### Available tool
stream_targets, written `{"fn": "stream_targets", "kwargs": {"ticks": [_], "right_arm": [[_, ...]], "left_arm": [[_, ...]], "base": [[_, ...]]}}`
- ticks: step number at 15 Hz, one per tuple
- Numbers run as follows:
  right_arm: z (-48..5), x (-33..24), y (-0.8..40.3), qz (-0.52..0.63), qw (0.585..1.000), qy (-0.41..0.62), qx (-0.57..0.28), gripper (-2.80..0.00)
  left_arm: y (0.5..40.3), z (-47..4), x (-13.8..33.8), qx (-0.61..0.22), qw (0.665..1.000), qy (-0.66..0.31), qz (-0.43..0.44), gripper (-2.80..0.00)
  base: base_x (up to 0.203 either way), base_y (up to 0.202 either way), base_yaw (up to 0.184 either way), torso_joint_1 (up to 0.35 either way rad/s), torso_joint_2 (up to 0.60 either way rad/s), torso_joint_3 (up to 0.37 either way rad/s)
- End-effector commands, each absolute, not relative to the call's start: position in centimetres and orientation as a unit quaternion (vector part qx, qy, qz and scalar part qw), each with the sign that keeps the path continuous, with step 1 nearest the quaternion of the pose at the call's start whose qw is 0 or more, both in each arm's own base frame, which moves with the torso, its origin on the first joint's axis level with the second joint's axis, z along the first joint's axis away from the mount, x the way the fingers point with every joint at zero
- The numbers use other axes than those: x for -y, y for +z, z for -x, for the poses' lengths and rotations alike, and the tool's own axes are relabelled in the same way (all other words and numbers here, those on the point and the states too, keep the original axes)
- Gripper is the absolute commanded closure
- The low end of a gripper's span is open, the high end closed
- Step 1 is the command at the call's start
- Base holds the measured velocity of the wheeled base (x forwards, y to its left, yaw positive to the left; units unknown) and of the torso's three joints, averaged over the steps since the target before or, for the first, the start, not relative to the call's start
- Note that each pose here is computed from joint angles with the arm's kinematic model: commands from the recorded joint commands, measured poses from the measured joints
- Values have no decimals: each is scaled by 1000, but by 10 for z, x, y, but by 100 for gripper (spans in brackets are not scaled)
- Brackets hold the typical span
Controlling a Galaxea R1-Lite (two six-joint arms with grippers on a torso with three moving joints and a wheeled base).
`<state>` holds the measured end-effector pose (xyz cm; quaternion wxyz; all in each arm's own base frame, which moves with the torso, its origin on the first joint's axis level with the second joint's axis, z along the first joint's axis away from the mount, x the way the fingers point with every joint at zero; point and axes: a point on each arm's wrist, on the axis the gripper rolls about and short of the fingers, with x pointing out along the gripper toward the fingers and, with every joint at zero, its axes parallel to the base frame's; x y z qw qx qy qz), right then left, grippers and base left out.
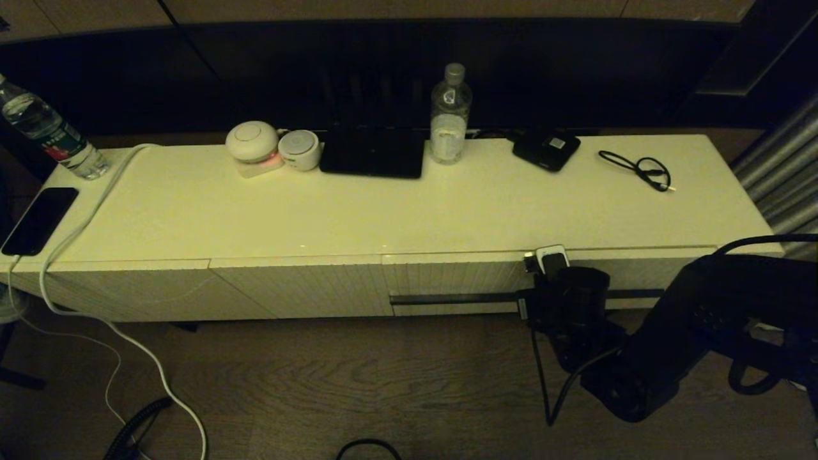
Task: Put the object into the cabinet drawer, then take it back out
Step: Close the drawer, then open the drawer
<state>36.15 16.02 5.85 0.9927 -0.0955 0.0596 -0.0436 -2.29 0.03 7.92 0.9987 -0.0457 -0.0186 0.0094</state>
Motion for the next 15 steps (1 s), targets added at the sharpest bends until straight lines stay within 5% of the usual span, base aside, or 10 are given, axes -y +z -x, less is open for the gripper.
{"fn": "stream_targets", "kwargs": {"ticks": [1,6,15], "right_arm": [[-364,-161,59,95,993,-45,-53,0],[-332,-158,76,116,991,-26,-67,0],[-191,-130,140,271,952,88,-113,0]], "left_arm": [[79,23,0,20,999,10,46,0],[79,23,0,20,999,10,46,0],[79,23,0,20,999,10,46,0]], "base": [[0,0,0,0,0,0],[0,0,0,0,0,0],[0,0,0,0,0,0]]}}
